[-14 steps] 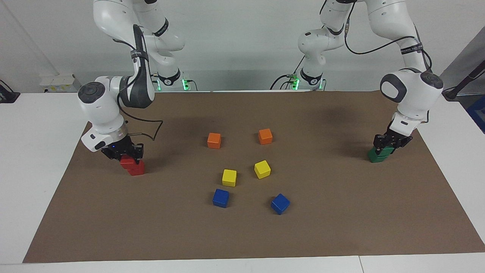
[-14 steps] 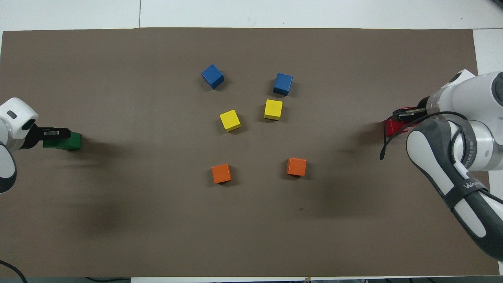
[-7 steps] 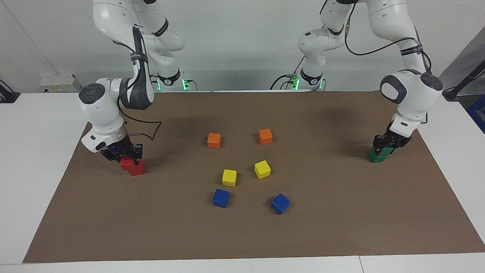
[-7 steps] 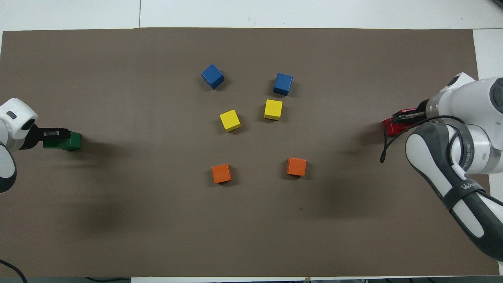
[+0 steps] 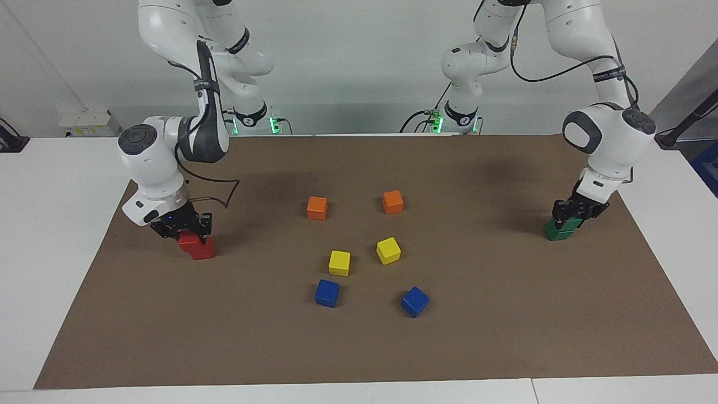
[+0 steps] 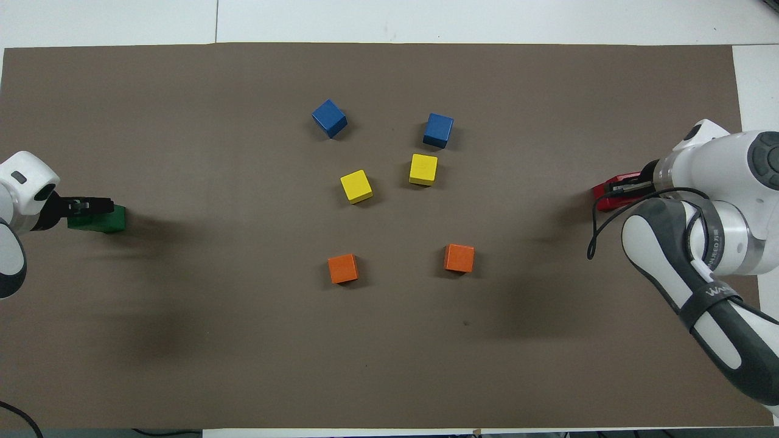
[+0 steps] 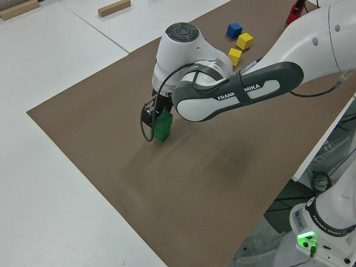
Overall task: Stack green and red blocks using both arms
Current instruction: 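Lower the green cube onto green with the left gripper while the right gripper lowers red, then open the left gripper and lift it off the green stack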
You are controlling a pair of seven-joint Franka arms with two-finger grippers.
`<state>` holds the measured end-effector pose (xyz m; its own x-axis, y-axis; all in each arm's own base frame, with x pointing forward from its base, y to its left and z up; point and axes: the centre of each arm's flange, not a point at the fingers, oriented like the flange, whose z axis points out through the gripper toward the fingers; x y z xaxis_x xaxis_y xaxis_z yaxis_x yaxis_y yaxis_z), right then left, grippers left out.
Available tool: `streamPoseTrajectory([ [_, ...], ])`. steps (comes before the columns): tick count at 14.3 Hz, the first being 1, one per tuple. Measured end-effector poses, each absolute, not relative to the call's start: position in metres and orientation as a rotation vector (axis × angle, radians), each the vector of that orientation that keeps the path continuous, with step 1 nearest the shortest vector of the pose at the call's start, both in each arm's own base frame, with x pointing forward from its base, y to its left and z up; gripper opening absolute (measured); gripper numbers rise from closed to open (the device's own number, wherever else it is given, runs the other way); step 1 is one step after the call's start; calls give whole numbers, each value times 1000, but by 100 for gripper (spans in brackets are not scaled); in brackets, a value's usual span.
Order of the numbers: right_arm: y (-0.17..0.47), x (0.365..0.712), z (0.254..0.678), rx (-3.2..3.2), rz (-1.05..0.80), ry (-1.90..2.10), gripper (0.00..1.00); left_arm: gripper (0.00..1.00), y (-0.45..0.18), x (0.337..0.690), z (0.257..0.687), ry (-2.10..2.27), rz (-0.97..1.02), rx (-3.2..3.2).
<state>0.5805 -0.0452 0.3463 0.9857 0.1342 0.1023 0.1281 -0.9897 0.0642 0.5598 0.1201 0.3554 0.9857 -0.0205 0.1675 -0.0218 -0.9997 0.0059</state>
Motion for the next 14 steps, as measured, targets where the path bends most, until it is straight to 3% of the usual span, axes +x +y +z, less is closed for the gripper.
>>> streamPoseTrajectory([
  [5,-45,580,346,3072,164,219,55,100,119,573,375,-47,261,3118],
  [14,-42,578,346,3072,162,227,55,100,92,602,494,-77,204,3092],
])
